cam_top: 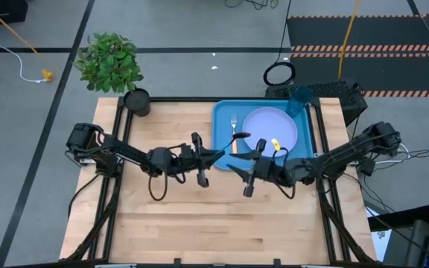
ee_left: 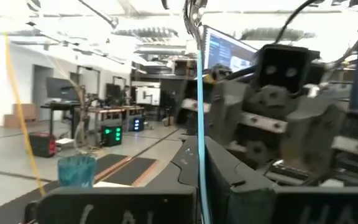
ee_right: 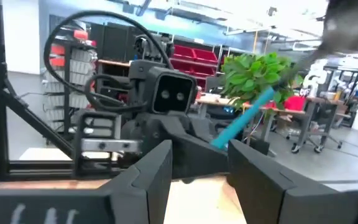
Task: Pick and place plate/cup/fork/spoon on tray
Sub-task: Put the blue spoon on the blue tray to the left of the light orange fork
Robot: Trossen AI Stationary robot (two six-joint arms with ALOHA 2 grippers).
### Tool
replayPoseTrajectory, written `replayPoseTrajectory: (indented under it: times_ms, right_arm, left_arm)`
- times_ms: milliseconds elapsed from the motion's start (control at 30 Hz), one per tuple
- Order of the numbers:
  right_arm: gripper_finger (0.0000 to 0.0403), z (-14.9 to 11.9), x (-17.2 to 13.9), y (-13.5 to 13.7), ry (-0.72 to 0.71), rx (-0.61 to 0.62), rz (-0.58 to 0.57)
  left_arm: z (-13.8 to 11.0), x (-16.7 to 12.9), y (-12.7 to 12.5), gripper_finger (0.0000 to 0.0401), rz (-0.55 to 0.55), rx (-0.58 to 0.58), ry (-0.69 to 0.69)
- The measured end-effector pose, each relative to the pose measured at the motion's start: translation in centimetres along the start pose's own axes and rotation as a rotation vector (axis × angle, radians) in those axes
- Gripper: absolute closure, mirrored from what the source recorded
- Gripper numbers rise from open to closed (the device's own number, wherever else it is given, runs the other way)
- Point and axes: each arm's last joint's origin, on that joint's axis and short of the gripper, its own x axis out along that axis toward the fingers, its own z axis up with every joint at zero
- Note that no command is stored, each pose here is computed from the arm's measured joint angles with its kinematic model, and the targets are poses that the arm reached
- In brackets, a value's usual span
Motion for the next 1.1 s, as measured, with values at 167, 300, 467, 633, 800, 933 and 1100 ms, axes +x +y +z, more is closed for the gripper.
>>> replayPoseTrajectory:
  times_ms: [167,300,467,633,800,933,1100]
  right_arm:
    - [0.0256,-0.8,0.3,-1.1,-0.047,0.018,0.045]
    - [0.0273,-1.2,0.5,-1.8,-0.091,0.056,0.103]
    - [0.033,-1.4,0.6,-2.5,-0.122,0.101,0.108]
    - [0.0377,-1.3,0.7,-2.7,-0.137,0.103,0.146]
    - [0.038,-1.4,0.8,-2.8,-0.134,0.118,0.141]
    - [0.037,-1.4,0.8,-2.9,-0.133,0.119,0.14]
    - [0.0396,-1.4,0.8,-2.9,-0.133,0.113,0.139]
  left_arm:
    - [-0.4,0.1,-0.2,0.0394,-0.042,0.009,0.003]
    - [-0.6,0.1,-0.3,0.0397,-0.045,0.013,0.005]
    - [-0.6,0.1,-0.3,0.0397,-0.052,0.016,0.004]
    - [-0.8,0.1,-0.4,0.0394,-0.055,0.022,0.024]
    - [-0.8,0.1,-0.4,0.0397,-0.055,0.024,0.029]
    - [-0.9,0.1,-0.4,0.0396,-0.055,0.025,0.031]
    - [-0.9,0.1,-0.4,0.0394,-0.055,0.036,0.032]
